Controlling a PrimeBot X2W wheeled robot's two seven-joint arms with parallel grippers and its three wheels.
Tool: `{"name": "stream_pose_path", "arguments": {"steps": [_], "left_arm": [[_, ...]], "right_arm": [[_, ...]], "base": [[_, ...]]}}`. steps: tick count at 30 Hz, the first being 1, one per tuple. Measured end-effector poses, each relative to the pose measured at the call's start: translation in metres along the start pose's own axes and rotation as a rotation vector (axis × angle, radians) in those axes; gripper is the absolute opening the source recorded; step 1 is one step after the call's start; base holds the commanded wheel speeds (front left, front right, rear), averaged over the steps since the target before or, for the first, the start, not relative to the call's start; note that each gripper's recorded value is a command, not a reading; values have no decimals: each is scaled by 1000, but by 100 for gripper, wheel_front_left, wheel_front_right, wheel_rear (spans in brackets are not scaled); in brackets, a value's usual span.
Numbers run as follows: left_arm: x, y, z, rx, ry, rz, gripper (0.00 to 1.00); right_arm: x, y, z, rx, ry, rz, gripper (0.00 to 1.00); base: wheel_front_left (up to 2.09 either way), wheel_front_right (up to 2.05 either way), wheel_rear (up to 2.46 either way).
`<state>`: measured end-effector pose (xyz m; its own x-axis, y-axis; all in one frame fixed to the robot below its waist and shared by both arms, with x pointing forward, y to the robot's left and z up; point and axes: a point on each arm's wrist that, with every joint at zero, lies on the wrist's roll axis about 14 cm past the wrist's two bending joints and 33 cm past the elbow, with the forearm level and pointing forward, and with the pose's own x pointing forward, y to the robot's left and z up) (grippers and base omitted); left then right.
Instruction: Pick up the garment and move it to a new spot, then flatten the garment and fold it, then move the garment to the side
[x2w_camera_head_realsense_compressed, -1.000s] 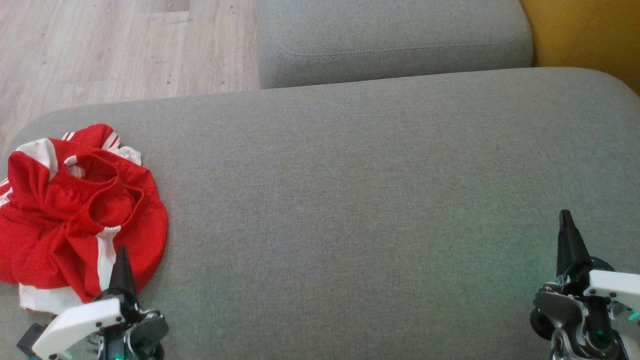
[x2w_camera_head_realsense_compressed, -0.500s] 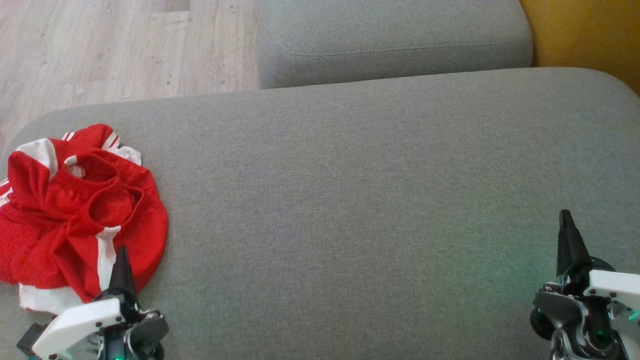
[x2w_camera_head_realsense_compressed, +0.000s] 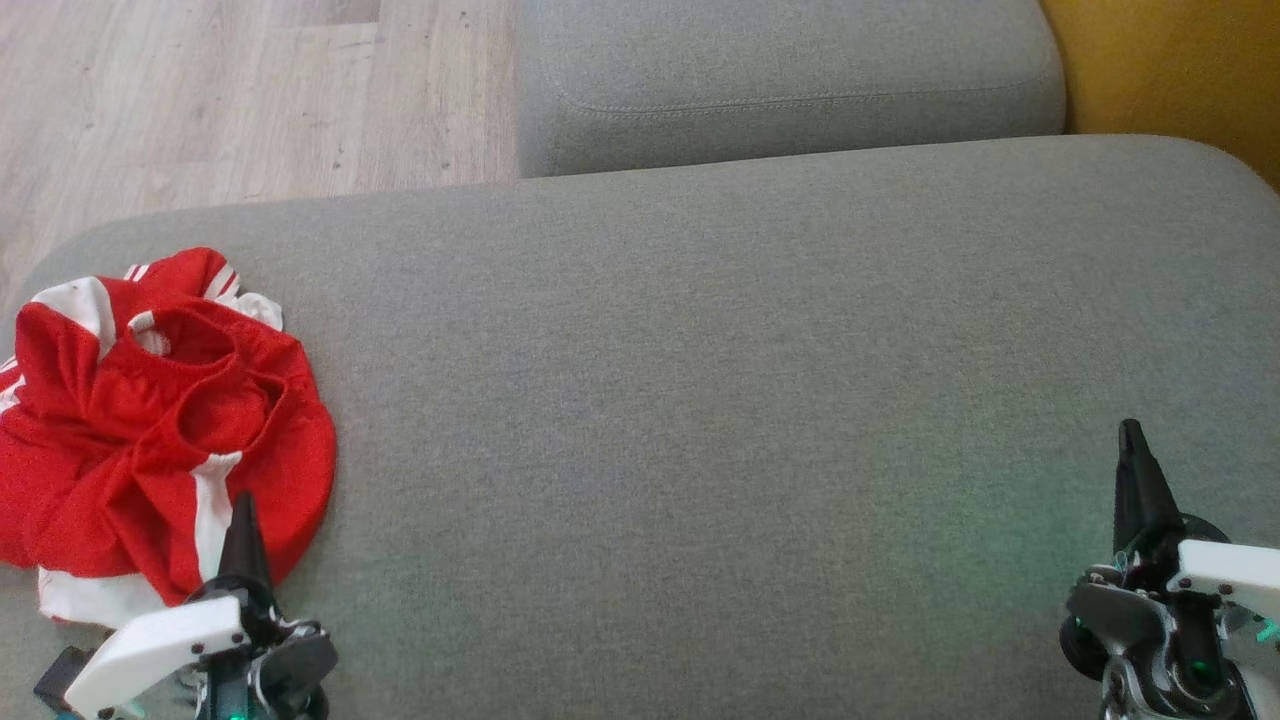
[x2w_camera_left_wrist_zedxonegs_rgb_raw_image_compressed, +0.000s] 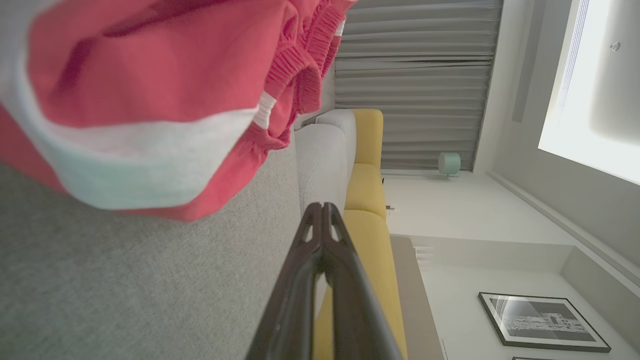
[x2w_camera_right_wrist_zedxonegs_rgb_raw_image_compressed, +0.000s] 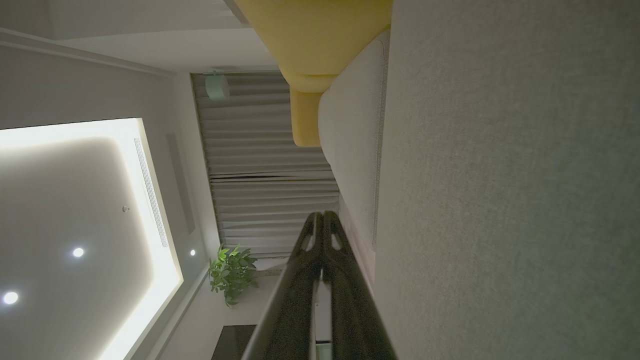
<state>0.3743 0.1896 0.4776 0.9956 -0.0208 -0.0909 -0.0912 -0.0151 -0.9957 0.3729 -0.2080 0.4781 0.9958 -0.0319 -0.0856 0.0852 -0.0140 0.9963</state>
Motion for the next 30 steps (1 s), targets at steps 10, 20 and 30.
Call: {"name": "stream_pose_path", "arguments": {"steps": [10, 20, 30], "left_arm": [[0, 0, 0, 0, 0, 0, 0], [0, 0, 0, 0, 0, 0, 0], [0, 0, 0, 0, 0, 0, 0]], "right_arm": [[0, 0, 0, 0, 0, 0, 0], [0, 0, 0, 0, 0, 0, 0], [0, 0, 0, 0, 0, 0, 0]], "base": [[0, 0, 0], [0, 0, 0], [0, 0, 0]]}}
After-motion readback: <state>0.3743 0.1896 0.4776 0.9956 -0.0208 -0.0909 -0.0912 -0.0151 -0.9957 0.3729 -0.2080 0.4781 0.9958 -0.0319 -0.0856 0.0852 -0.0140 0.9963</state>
